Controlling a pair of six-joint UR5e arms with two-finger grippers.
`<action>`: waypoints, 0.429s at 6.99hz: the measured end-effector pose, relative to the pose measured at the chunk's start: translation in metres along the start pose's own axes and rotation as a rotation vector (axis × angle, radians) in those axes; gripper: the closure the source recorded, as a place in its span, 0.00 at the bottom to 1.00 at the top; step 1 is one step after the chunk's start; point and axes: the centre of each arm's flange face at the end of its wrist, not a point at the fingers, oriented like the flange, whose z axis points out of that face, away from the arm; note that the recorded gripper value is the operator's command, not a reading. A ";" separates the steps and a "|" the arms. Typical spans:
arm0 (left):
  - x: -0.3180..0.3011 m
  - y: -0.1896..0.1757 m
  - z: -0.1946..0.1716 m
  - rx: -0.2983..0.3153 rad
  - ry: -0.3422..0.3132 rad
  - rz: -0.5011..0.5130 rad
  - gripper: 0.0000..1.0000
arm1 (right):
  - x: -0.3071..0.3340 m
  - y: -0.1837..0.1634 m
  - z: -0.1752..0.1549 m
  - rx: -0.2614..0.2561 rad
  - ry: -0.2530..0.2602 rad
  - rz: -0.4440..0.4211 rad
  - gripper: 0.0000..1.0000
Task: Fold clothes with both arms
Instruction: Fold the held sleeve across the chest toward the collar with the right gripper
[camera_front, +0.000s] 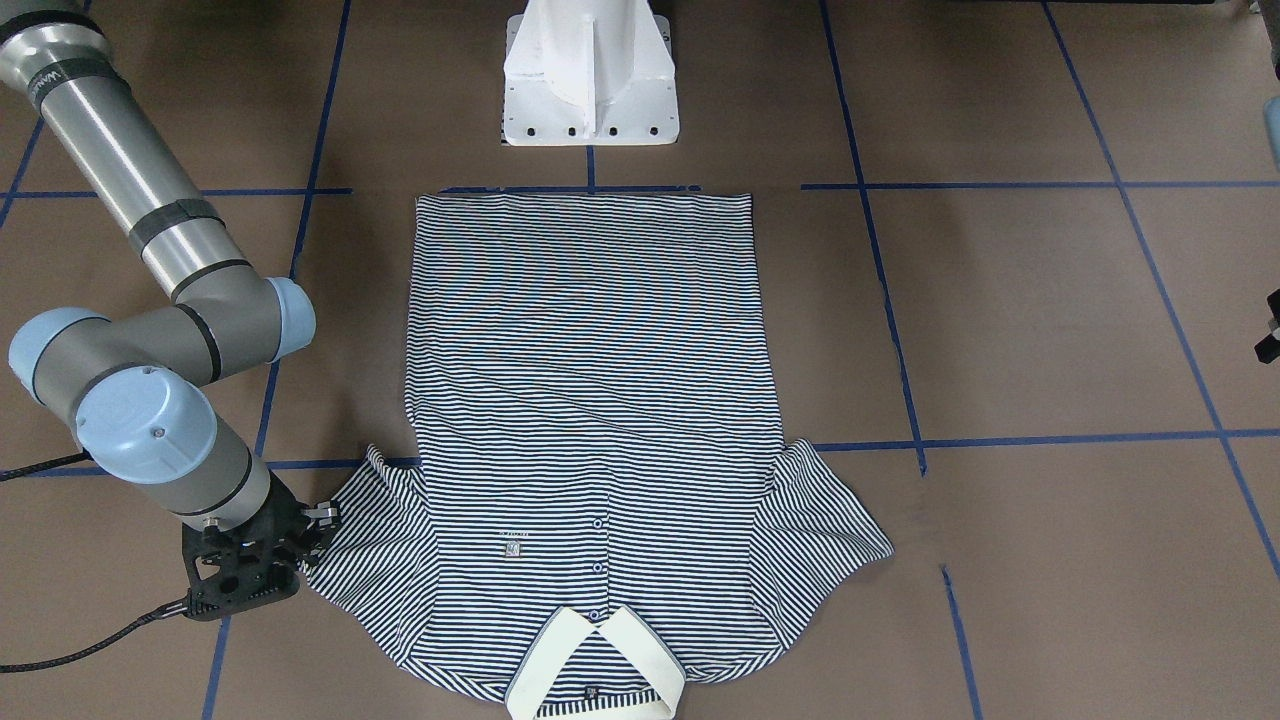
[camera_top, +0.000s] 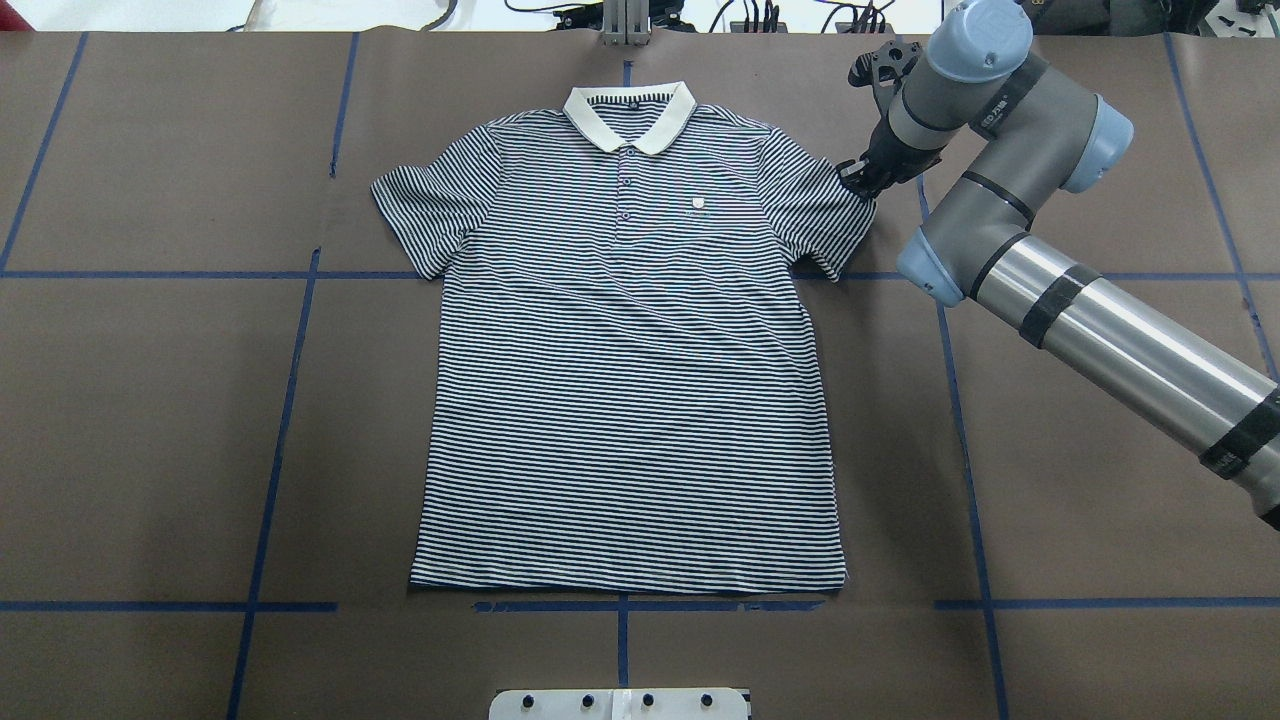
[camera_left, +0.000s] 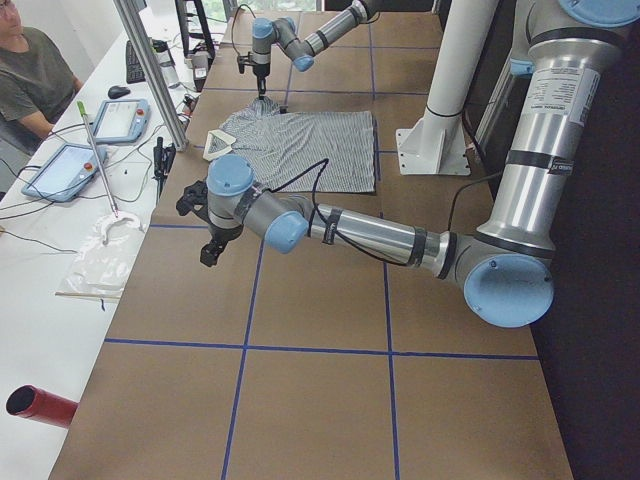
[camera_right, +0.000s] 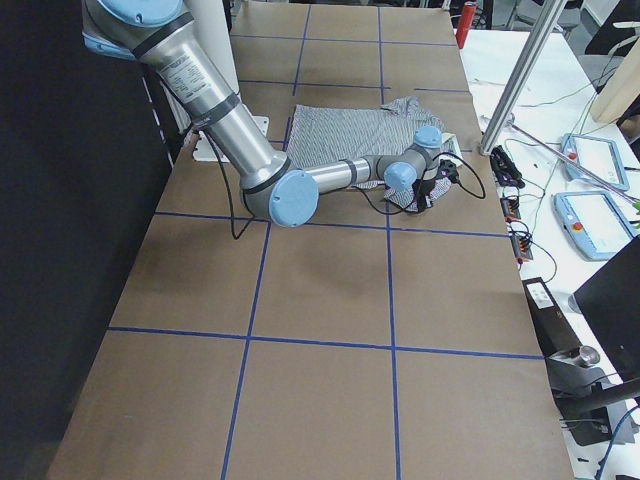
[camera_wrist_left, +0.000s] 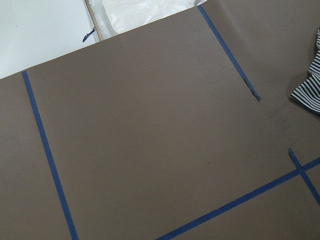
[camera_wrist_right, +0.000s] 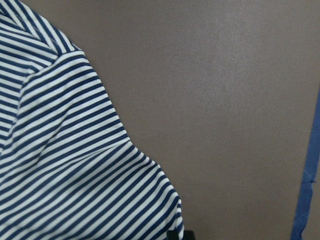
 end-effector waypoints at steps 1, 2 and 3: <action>0.000 0.000 0.000 0.000 0.000 0.000 0.00 | -0.004 -0.002 -0.005 0.009 -0.007 -0.002 1.00; -0.001 0.001 0.001 -0.002 0.000 -0.001 0.00 | -0.013 -0.006 -0.015 0.023 -0.019 -0.007 1.00; -0.001 0.002 0.001 -0.003 0.000 -0.003 0.00 | -0.032 -0.015 -0.033 0.041 -0.035 -0.011 1.00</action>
